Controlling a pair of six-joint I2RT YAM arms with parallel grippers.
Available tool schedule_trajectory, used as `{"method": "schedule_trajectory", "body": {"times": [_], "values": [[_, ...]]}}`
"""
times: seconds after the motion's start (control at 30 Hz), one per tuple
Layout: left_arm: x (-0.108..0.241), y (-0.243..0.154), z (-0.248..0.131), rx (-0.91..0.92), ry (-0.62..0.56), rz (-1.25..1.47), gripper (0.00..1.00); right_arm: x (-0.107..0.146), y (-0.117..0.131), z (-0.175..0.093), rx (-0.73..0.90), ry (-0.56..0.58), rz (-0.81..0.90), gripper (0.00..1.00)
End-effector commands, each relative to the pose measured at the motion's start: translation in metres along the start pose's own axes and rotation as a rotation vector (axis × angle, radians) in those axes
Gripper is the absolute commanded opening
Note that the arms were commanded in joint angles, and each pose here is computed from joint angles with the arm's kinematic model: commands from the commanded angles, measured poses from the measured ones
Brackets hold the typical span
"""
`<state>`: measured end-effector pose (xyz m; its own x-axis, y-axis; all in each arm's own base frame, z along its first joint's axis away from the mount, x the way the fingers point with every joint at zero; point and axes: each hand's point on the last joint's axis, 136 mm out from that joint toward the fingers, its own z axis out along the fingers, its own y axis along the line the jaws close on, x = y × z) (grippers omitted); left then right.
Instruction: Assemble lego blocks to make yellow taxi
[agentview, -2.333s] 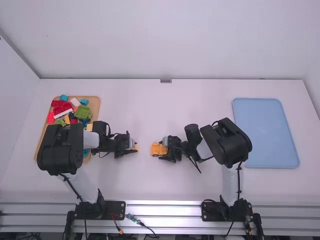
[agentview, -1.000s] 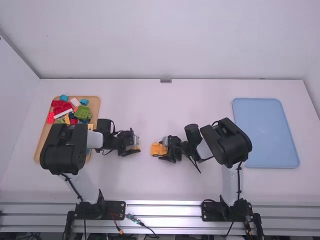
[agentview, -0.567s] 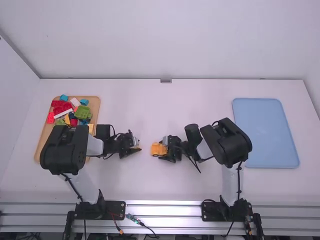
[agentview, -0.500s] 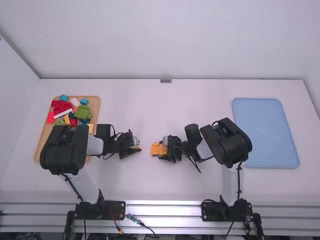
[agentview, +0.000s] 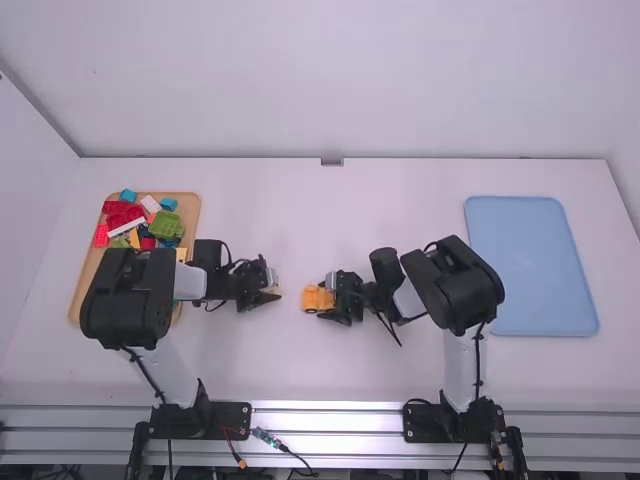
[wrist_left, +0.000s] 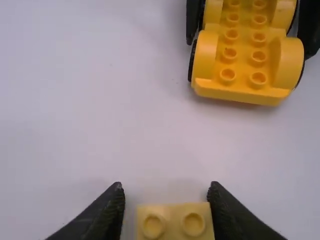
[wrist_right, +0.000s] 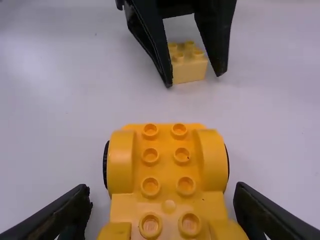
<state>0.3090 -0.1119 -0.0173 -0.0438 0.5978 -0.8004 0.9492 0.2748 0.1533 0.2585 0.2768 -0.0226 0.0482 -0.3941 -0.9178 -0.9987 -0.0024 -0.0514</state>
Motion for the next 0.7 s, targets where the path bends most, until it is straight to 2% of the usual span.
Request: {"method": "schedule_trajectory", "body": {"times": [0.0, 0.23, 0.33, 0.47, 0.67], "values": [[0.010, -0.011, 0.002, 0.003, 0.010, -0.067, 0.51, 0.005, 0.004, 0.000, -0.013, -0.001, 0.016, 0.75], [0.011, -0.011, 0.000, -0.031, -0.006, -0.054, 0.60, 0.004, 0.003, 0.000, -0.014, -0.001, 0.017, 0.75], [0.009, -0.006, -0.011, -0.045, -0.061, -0.090, 0.73, 0.003, 0.001, 0.001, -0.014, -0.002, 0.018, 0.75], [0.010, -0.004, -0.030, -0.052, -0.137, -0.094, 0.83, 0.004, 0.002, 0.000, -0.011, -0.003, 0.016, 0.75], [0.006, -0.004, -0.035, -0.017, -0.155, -0.101, 0.85, 0.003, 0.001, 0.001, -0.013, -0.002, 0.020, 0.75]]}}
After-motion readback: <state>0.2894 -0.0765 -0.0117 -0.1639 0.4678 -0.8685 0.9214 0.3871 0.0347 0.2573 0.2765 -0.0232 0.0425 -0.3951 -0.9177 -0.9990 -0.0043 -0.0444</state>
